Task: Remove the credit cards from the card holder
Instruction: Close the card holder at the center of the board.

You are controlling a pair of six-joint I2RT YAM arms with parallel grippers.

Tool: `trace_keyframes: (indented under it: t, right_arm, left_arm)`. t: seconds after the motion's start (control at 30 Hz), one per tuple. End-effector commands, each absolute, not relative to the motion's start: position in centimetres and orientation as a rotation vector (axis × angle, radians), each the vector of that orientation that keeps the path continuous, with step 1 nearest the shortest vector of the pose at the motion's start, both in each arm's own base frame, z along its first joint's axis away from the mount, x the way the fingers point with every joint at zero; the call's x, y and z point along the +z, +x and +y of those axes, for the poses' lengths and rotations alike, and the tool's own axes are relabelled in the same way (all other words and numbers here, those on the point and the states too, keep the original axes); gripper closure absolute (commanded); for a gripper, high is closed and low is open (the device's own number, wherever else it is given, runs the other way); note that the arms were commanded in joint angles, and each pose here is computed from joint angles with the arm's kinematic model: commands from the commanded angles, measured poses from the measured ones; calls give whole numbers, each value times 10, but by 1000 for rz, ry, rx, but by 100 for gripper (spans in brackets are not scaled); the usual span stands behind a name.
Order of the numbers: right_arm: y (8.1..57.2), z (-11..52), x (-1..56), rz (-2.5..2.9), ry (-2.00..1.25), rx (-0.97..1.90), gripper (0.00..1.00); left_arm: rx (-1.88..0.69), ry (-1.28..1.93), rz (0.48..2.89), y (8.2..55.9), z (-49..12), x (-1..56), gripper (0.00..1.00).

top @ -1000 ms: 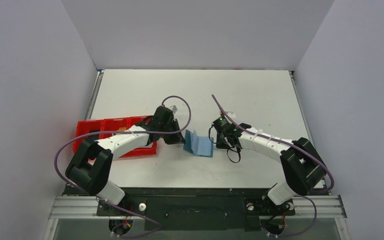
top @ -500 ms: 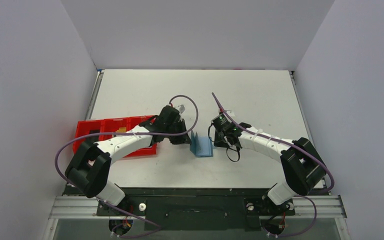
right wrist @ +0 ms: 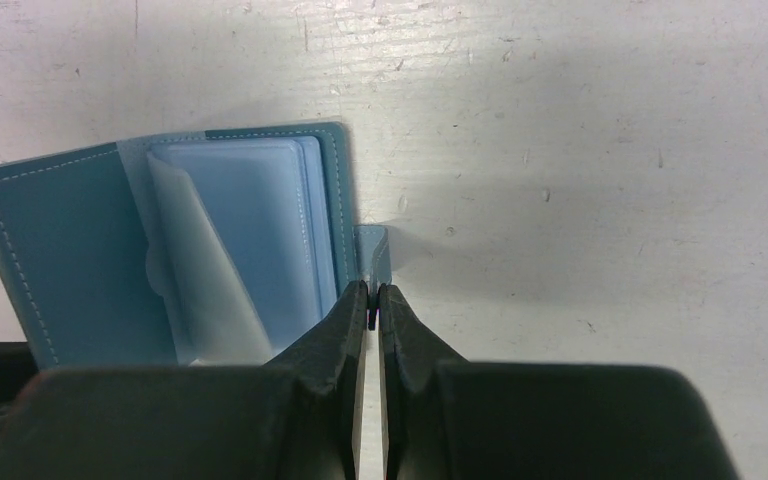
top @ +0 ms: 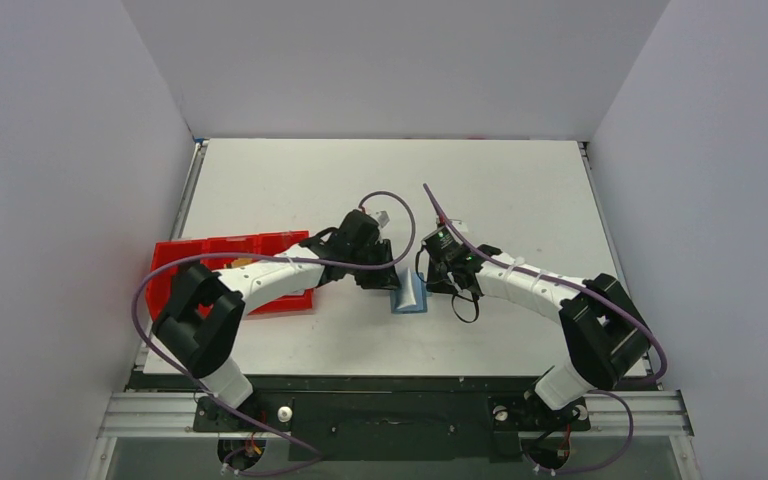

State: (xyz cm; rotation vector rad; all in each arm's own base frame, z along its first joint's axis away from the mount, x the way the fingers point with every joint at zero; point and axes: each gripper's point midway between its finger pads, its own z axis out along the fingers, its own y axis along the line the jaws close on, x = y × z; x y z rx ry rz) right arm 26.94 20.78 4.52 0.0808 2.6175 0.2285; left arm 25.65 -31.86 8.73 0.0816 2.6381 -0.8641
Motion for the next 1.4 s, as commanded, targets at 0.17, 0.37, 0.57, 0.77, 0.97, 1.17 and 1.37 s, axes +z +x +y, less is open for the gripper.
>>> trace_keyframes:
  t: [0.17,0.37,0.57,0.77,0.97,1.17,1.37]
  right_arm:
    - [280,219,60,2564,88,284,100]
    - [279,218,62,2558,93,285,100]
    - [278,215,66,2543,105,290,100]
    - [278,215,68,2529,125,310,100]
    - [276,216,64,2529,133,332,100]
    - [275,213,64,2523,144,335,100]
    - [275,227,61,2517,132,452,100]
  left_arm:
    - [-962,139,2573,267,-347,98,61]
    - [-1034,161,2545,269,-359,102,55]
    - [-1070,156,2525,270,-365,109,53]
    - [-1038,39,2583,274,-363,84,53]
    - [-1067,-15,2599,275,-369,58,54]
    - [-1036,-75,2618,276,-364,42,46]
    - [-1069,-132,2610,276,-361,42,44]
